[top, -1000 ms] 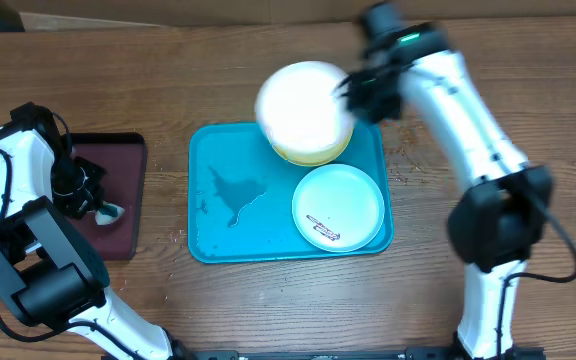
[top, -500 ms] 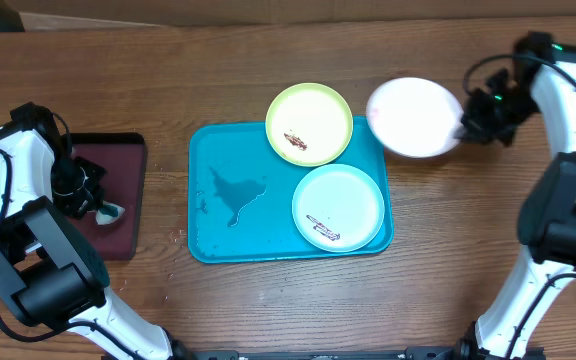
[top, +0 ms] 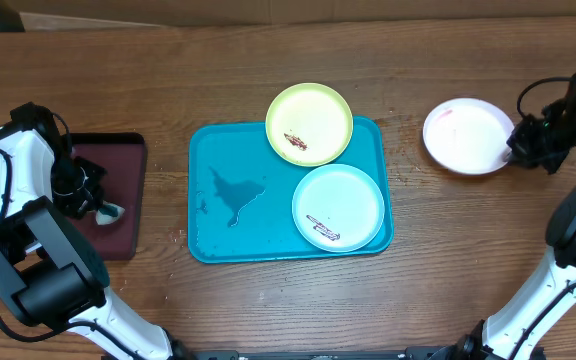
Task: Clean dirty plates on tray and stack at the side
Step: 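Lower the white plate onto the table right of the tray and release, then move the right gripper to the yellow plate rim and grip it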
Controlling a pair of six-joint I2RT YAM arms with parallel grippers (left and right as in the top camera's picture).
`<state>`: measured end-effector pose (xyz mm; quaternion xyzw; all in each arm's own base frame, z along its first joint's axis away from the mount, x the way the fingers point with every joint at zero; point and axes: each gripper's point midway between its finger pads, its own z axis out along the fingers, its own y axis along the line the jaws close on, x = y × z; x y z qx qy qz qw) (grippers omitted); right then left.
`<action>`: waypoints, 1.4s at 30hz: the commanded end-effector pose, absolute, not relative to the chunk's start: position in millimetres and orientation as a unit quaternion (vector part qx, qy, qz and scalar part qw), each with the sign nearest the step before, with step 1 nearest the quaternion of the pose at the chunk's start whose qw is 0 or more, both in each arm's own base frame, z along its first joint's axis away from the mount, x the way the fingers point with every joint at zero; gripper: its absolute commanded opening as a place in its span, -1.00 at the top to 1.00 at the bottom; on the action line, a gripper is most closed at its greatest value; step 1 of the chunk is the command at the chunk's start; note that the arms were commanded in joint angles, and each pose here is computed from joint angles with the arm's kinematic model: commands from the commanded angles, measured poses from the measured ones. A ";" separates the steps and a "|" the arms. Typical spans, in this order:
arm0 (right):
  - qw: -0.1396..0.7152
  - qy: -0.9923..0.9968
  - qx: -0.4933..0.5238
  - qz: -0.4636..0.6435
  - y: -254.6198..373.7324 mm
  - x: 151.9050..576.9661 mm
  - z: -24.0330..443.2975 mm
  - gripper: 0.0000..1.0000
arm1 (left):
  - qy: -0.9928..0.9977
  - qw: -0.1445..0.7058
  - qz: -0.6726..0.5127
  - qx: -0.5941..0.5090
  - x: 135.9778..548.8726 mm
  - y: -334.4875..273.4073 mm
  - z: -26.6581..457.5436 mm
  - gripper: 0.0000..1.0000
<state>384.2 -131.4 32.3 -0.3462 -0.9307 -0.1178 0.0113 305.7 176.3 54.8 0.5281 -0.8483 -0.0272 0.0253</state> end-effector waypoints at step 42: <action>-0.284 -0.934 0.205 -0.064 185.3 528.2 37.5 -0.68 | -0.865 0.016 -0.017 0.501 308.9 173.8 59.7 0.92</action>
